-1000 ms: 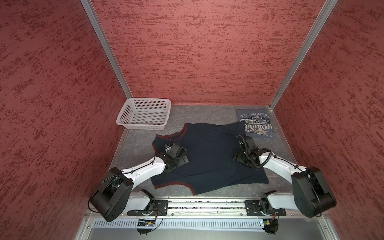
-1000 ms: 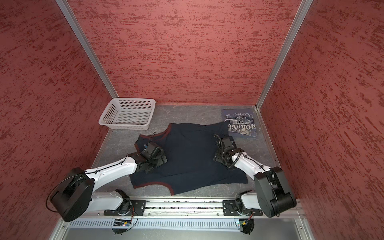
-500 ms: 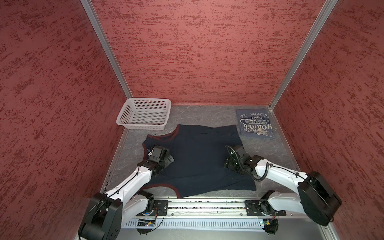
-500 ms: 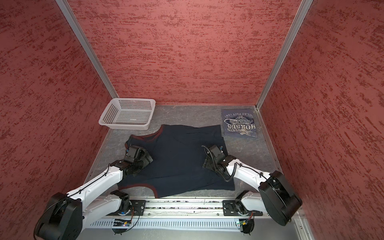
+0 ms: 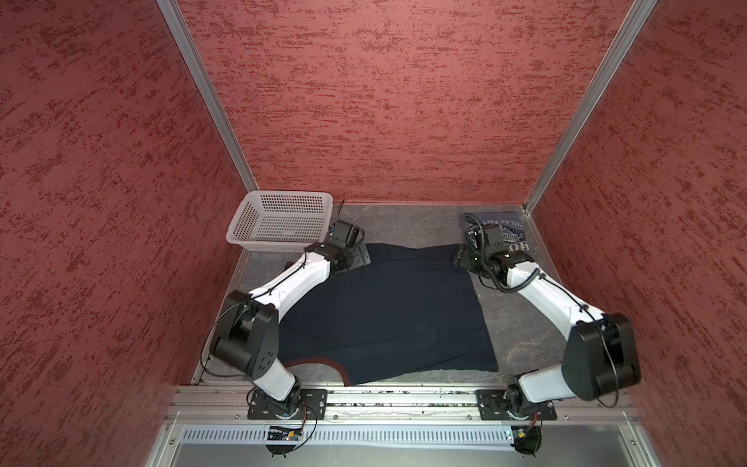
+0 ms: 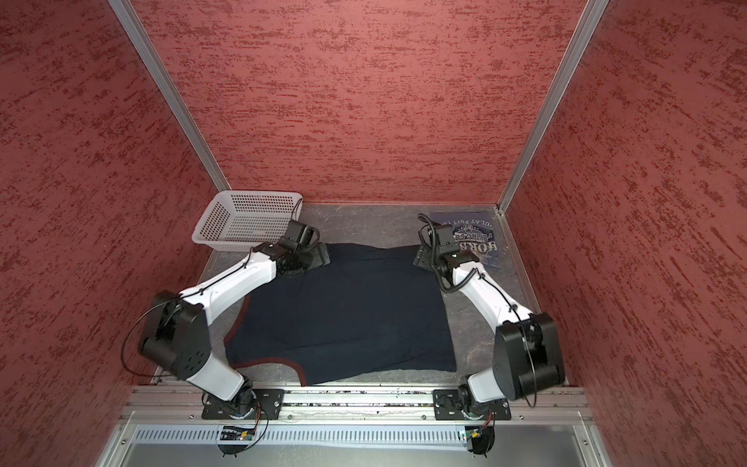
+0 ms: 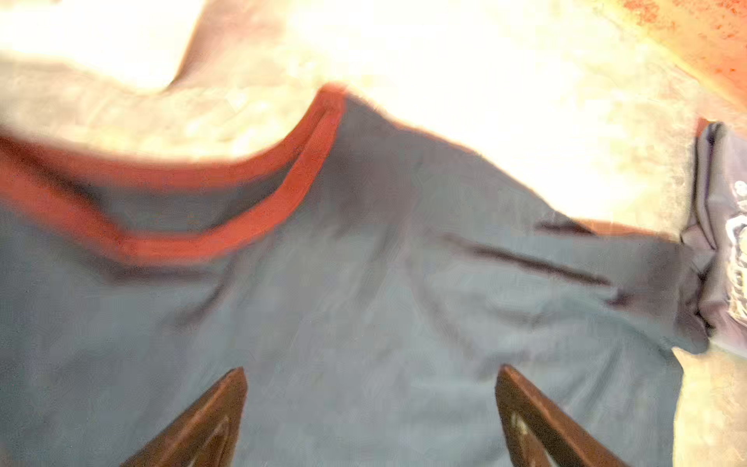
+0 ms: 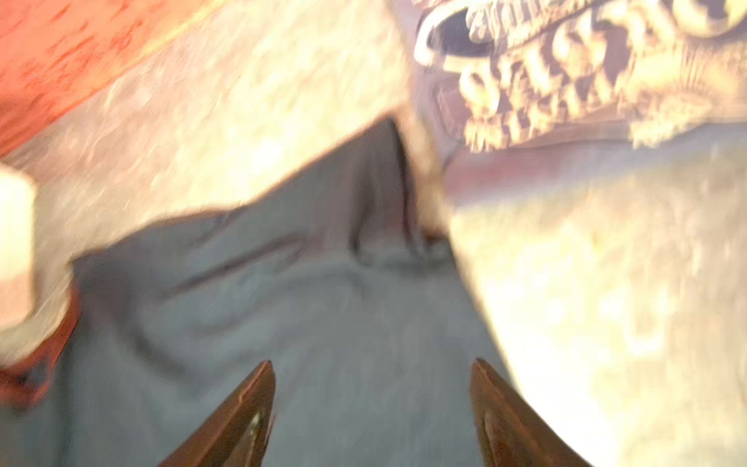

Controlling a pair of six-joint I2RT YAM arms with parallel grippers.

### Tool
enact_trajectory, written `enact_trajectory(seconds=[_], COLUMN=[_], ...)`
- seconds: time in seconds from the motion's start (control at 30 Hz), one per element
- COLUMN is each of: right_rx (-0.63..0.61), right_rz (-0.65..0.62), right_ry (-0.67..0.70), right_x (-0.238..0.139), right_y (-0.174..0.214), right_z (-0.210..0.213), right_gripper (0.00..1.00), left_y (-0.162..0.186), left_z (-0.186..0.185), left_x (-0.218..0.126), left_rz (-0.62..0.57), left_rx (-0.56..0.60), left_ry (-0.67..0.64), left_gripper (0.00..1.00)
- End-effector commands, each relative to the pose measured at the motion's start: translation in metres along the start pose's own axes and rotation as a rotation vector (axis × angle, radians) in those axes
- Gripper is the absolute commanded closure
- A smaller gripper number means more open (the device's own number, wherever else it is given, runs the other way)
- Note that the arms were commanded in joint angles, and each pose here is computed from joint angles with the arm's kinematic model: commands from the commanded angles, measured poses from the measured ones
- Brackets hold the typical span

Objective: Fold and stack the tank tops

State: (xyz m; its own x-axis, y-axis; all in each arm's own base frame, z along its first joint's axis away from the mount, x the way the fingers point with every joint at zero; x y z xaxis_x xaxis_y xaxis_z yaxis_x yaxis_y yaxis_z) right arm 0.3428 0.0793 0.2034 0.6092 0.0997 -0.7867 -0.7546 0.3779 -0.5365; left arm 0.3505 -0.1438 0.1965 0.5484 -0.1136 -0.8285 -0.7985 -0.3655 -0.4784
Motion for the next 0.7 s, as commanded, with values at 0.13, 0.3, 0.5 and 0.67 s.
enact_trajectory(seconds=[0.13, 0.3, 0.5, 0.67], right_rx=[-0.041, -0.042, -0.041, -0.044], right_rz=[0.041, 0.095, 0.108, 0.140], right_ry=[0.020, 0.040, 0.014, 0.007], right_x=[0.062, 0.100, 0.124, 0.143], right_y=[-0.048, -0.060, -0.068, -0.070], right_z=[-0.009, -0.011, -0.005, -0.002], right_gripper=[0.26, 0.30, 0.36, 0.41], left_y=[-0.036, -0.053, -0.060, -0.062], left_z=[-0.009, -0.005, -0.005, -0.002], left_x=[0.056, 0.091, 0.115, 0.131], left_rz=[0.045, 0.075, 0.076, 0.082], left_rx=[0.061, 0.048, 0.056, 0.062], left_ry=[-0.158, -0.198, -0.224, -0.245], left_gripper=[0.08, 0.13, 0.19, 0.21])
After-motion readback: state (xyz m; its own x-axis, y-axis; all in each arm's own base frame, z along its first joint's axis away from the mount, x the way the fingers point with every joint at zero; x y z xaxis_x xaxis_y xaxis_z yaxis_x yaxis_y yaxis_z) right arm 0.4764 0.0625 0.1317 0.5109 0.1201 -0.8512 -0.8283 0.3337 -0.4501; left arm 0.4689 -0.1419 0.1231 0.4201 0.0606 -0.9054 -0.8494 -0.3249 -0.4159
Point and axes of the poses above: each gripper's point midway between its finger pads, its own x axis out along the fingers, its own z axis along the line the jaws close on, y = z × x, the point moved 8 cm from there along -x, back along the fingers, and after that the axes turned 1 degree about -x, right-handed, at the moved point
